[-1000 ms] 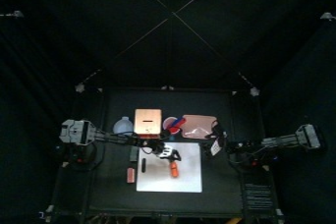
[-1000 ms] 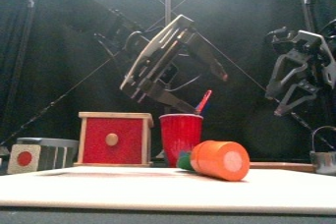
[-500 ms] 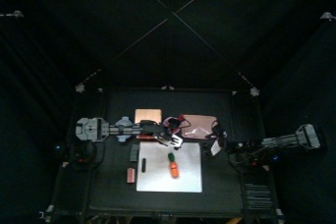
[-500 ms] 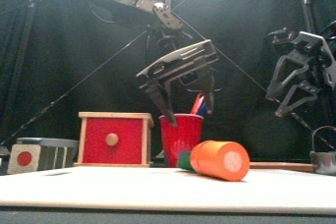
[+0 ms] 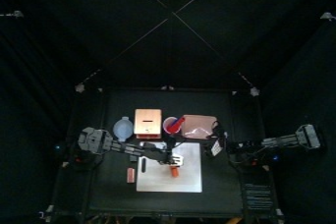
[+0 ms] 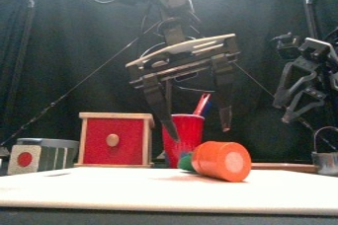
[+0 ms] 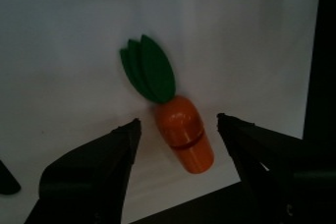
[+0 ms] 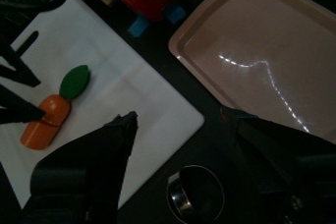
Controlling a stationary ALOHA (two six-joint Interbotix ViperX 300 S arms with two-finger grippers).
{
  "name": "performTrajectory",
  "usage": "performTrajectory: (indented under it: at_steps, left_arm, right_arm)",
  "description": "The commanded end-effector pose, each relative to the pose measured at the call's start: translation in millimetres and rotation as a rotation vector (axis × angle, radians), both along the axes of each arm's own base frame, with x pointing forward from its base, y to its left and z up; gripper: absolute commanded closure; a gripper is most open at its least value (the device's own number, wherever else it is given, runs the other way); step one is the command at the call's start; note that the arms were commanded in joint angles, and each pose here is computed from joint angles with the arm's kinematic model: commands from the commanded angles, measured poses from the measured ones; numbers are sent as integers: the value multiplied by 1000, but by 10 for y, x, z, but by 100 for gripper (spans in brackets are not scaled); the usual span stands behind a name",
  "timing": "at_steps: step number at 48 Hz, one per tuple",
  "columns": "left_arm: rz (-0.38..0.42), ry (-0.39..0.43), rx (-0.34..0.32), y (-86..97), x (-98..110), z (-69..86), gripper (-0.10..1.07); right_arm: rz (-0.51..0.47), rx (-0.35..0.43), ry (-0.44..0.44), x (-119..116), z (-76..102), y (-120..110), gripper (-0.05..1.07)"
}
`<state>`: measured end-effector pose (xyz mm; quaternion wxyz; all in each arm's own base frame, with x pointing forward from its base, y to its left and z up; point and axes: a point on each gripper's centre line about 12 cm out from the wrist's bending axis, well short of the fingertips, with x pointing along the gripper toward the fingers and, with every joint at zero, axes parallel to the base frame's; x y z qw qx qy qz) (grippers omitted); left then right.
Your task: Place carrot into bowl
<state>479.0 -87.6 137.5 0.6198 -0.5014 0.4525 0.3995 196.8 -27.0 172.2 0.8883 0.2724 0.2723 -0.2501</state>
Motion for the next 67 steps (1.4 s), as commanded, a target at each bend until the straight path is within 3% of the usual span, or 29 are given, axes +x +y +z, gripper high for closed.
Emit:
performTrajectory:
  at_steps: [1,8,12,23,30,35,41,45,57,64,67]
  left_arm:
    - [10,-35,-10,-71,67,59,2]
    - [38,-33,13,-47,115,-123,2]
    - [39,-19,25,-17,87,-138,6]
    - [10,-6,81,49,52,-112,42]
    - [-50,-48,163,115,57,66,45]
    - [-102,-89,252,157,-25,324,45]
    - [-137,-137,347,278,-331,739,44]
    - [-147,-138,402,391,-600,899,44]
    - [-139,-106,455,675,-1342,1018,44]
    - [-98,-137,495,940,-1735,1139,45]
    - [-72,-132,502,1062,-1932,1122,45]
  right_arm:
    - [0,-2,-4,8,12,-5,5]
    - [-4,1,16,-34,-55,-10,5]
    - [-11,10,30,-73,-108,-10,5]
    - [-27,40,41,-102,-151,0,5]
    - [-27,40,35,-87,-131,1,5]
    - [-29,45,28,-70,-107,3,5]
    - [-39,60,26,-67,-102,4,5]
    - [-46,72,27,-70,-107,8,5]
    - [-63,99,28,-69,-112,16,5]
    - [-72,110,28,-71,-110,17,5]
    - [-75,110,31,-73,-114,15,5]
